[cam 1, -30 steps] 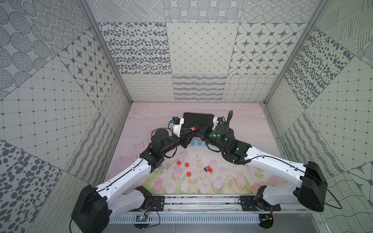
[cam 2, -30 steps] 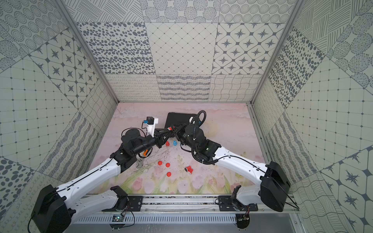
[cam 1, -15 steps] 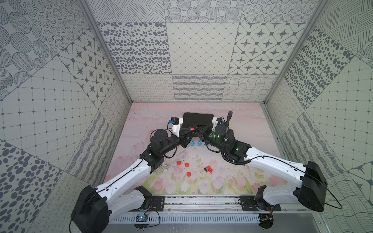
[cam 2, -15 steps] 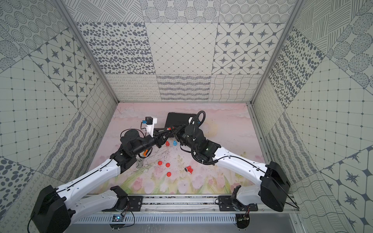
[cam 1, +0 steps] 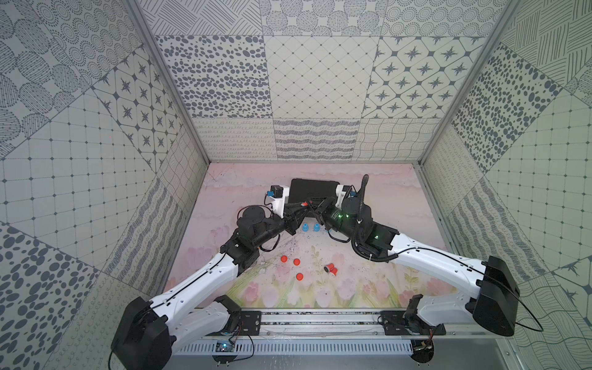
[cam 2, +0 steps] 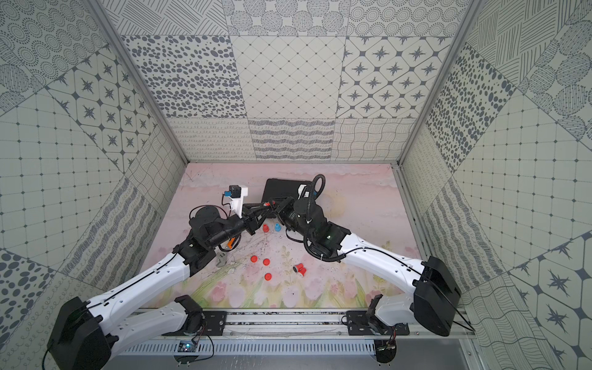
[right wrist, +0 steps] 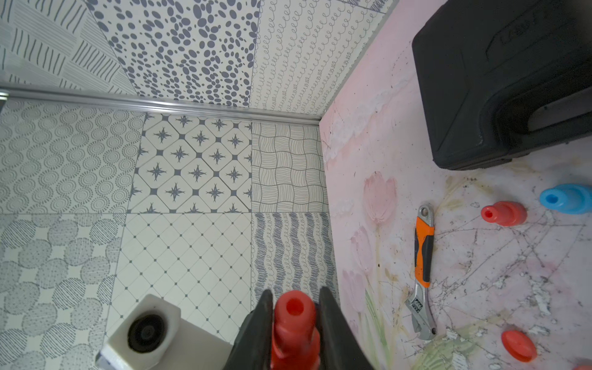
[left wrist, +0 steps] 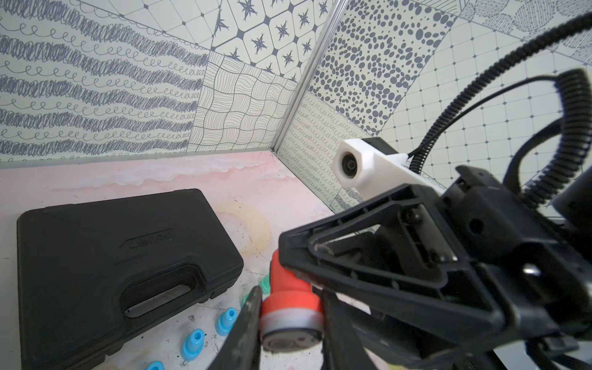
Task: Close the stamp cap
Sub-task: Pick up the stamp from the center of the board.
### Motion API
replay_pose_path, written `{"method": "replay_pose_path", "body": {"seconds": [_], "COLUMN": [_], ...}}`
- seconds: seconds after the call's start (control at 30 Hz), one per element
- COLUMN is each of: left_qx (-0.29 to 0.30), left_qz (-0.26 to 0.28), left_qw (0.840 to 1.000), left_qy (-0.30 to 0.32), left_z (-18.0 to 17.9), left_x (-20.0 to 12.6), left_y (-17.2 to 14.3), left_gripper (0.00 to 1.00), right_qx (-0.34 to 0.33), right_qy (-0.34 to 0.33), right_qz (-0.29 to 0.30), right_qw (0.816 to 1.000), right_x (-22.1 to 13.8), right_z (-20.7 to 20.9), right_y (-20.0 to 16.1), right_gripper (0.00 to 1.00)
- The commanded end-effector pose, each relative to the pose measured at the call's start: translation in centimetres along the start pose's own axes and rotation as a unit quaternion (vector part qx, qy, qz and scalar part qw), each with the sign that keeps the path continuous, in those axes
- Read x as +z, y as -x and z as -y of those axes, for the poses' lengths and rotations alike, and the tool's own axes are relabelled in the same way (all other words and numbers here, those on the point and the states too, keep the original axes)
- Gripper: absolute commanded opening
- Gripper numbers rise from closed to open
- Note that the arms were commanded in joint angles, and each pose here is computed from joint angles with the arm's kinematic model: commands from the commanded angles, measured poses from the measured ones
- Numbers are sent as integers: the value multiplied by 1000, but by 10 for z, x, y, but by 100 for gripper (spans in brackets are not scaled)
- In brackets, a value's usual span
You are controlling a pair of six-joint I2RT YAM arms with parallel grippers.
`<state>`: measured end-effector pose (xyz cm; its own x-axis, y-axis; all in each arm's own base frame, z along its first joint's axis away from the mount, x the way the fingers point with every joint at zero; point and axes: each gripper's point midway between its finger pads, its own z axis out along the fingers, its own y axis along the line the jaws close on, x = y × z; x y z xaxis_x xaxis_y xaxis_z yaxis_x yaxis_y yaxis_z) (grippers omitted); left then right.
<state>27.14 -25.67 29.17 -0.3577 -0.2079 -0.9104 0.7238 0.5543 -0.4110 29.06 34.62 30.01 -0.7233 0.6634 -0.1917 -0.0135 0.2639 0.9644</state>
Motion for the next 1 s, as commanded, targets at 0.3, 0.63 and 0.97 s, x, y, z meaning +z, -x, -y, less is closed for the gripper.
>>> {"method": "replay_pose_path", "body": {"seconds": [0.3, 0.63, 0.97], "left_qx": [-138, -188, -172], "left_qz": [1, -49, -77], "left_qw": [985, 962, 958], "left_qy": [-106, -193, -217], "left_z": [4, 33, 59], "left_x": [-24, -41, -60], "left_y": [52, 72, 75], "left_gripper": [12, 11, 11], "right_qx": [-340, -598, -690], "right_qy": [158, 207, 271], "right_qz": [-18, -41, -49], "right_qw": [927, 773, 669], "right_x": [-59, -92, -114], "right_z": [-74, -92, -105], "right_y": [11, -12, -33], "right_gripper": [44, 47, 46]}}
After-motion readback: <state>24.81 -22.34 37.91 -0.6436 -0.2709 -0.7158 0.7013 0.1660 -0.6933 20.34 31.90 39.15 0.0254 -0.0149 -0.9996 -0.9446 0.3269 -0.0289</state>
